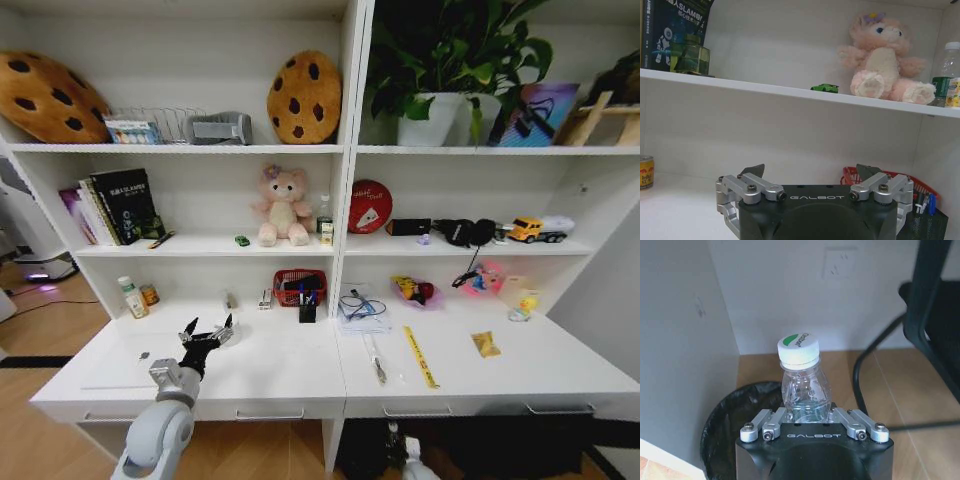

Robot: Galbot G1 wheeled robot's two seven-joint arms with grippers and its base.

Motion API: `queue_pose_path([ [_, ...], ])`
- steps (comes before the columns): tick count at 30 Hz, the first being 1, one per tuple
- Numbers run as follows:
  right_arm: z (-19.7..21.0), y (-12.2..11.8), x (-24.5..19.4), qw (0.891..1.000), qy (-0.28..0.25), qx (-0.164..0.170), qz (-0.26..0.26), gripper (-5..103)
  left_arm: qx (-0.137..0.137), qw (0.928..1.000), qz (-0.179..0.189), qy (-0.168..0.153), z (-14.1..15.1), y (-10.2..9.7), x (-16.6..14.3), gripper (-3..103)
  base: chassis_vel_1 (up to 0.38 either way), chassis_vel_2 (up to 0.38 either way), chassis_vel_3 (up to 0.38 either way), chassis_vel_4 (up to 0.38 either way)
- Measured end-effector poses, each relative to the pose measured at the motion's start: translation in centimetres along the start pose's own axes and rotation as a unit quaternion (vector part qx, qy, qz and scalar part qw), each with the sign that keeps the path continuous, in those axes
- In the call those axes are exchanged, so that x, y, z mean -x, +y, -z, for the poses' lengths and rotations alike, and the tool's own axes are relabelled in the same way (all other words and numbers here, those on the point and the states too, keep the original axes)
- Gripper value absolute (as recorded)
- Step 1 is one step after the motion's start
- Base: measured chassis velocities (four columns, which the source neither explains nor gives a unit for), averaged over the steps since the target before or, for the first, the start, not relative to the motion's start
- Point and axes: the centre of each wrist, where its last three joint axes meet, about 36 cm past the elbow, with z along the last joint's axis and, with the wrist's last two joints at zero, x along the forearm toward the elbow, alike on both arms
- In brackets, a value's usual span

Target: Organize the objects on the table.

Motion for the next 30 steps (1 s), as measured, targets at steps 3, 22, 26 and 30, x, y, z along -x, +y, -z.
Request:
queue_pose_path([
  [3, 0.4, -0.1, 0.5, 1.0, -0.018, -0.021, 0.001, 27, 0.0, 1.0, 0.0, 0.0, 0.0, 0.0, 0.0, 100, 0.0, 0.0, 0.0, 0.0],
  [22, 2.5, 1.4, 1.3, 0.998, -0.032, -0.046, -0.001, 62, 0.0, 1.0, 0.0, 0.0, 0.0, 0.0, 0.0, 100, 0.0, 0.0, 0.0, 0.0],
  [26, 2.6, 1.5, 1.2, 0.998, -0.031, -0.046, -0.002, 73, 0.0, 1.0, 0.0, 0.0, 0.0, 0.0, 0.0, 100, 0.0, 0.0, 0.0, 0.0],
  [30, 2.9, 1.9, 0.8, 0.998, -0.032, -0.048, -0.005, 94, 0.0, 1.0, 0.0, 0.0, 0.0, 0.0, 0.0, 100, 0.0, 0.0, 0.0, 0.0],
])
